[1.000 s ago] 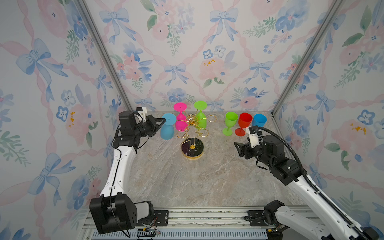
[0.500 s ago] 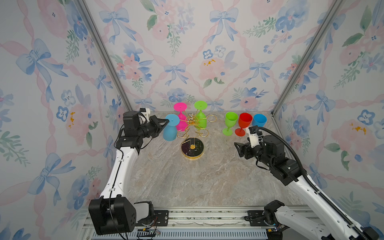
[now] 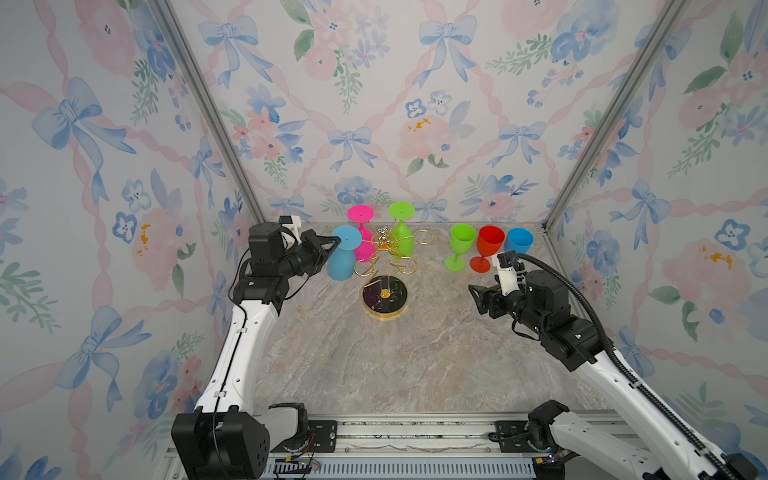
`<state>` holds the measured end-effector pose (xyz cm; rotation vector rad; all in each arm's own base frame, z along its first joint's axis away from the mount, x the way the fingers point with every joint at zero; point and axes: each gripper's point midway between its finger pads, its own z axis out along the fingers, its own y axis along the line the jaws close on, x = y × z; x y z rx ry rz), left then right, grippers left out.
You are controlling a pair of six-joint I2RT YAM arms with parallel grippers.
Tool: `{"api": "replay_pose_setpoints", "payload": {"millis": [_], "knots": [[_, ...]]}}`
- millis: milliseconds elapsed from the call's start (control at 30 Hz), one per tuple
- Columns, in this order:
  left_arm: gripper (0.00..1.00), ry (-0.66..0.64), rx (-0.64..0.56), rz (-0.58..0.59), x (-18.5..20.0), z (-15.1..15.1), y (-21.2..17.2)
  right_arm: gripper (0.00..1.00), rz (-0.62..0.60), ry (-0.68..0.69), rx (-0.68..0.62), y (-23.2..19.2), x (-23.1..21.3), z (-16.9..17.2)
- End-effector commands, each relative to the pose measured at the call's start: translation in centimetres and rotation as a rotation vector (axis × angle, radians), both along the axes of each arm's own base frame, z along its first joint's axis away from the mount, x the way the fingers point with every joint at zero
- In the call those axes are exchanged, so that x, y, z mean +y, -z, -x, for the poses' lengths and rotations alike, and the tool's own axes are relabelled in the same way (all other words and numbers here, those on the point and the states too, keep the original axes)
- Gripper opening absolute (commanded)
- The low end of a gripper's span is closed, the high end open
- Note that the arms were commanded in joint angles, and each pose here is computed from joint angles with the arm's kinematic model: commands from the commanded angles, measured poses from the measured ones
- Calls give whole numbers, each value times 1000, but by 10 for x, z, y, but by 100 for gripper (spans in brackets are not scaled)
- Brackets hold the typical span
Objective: Take the wine glass off the wine glass rack
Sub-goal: 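Pull the blue glass off the rack hook with the left gripper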
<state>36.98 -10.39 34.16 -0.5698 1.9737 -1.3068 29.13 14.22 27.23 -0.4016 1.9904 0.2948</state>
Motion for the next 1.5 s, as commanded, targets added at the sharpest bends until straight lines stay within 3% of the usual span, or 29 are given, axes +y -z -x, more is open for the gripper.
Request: {"api": "replay_pose_setpoints", "payload": {"millis": [0,1467], "knots": [[0,-25,-54,0,1,1,-22,82,-6,10,1,1,0,1],[0,-57,-54,-93,-21,-23,-11,81,-9,17,3,2,-2,3]]}}
